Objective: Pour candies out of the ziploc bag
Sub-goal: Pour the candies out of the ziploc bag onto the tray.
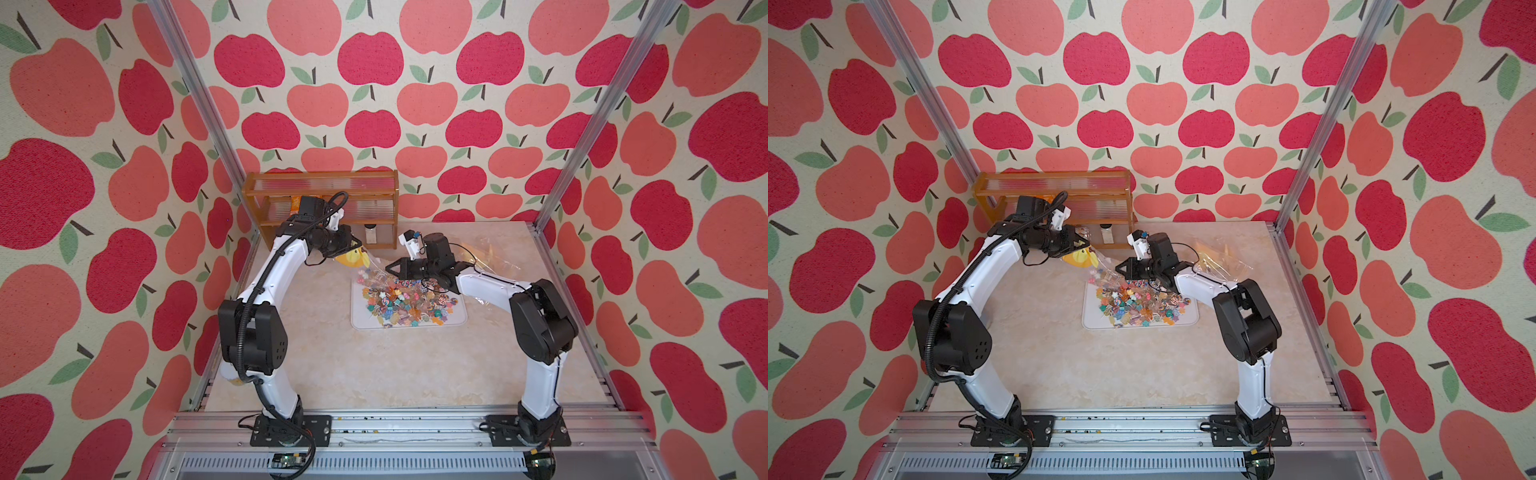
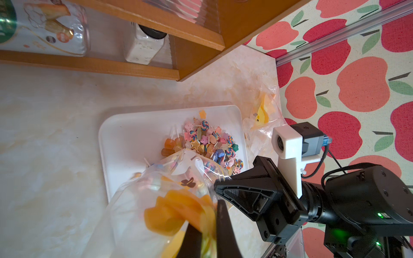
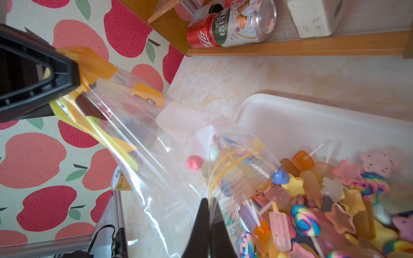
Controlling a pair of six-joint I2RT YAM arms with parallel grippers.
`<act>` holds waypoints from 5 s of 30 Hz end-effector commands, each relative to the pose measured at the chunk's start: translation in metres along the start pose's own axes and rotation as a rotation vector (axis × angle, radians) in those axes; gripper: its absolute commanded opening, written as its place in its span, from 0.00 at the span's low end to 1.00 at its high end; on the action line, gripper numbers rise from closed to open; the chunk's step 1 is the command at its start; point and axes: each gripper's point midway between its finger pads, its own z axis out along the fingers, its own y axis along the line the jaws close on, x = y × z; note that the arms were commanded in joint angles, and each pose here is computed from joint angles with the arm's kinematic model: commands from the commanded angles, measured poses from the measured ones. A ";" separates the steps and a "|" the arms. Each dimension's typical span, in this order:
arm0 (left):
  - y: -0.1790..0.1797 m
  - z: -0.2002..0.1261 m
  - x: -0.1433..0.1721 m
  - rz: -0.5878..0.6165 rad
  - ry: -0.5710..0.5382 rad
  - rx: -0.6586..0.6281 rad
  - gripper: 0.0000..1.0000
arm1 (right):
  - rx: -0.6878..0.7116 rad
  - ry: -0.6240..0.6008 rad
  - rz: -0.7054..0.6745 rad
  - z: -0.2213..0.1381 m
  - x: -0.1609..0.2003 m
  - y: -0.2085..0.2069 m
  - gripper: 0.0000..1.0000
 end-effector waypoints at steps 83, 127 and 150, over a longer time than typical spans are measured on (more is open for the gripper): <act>-0.041 -0.042 -0.108 0.196 -0.241 0.009 0.00 | 0.163 0.250 0.234 0.043 0.082 -0.085 0.00; -0.079 -0.081 -0.106 0.255 -0.285 0.005 0.00 | 0.118 0.196 0.197 0.019 0.069 -0.052 0.00; -0.076 -0.099 -0.088 0.264 -0.288 -0.036 0.00 | 0.155 0.123 0.093 -0.029 0.044 -0.016 0.00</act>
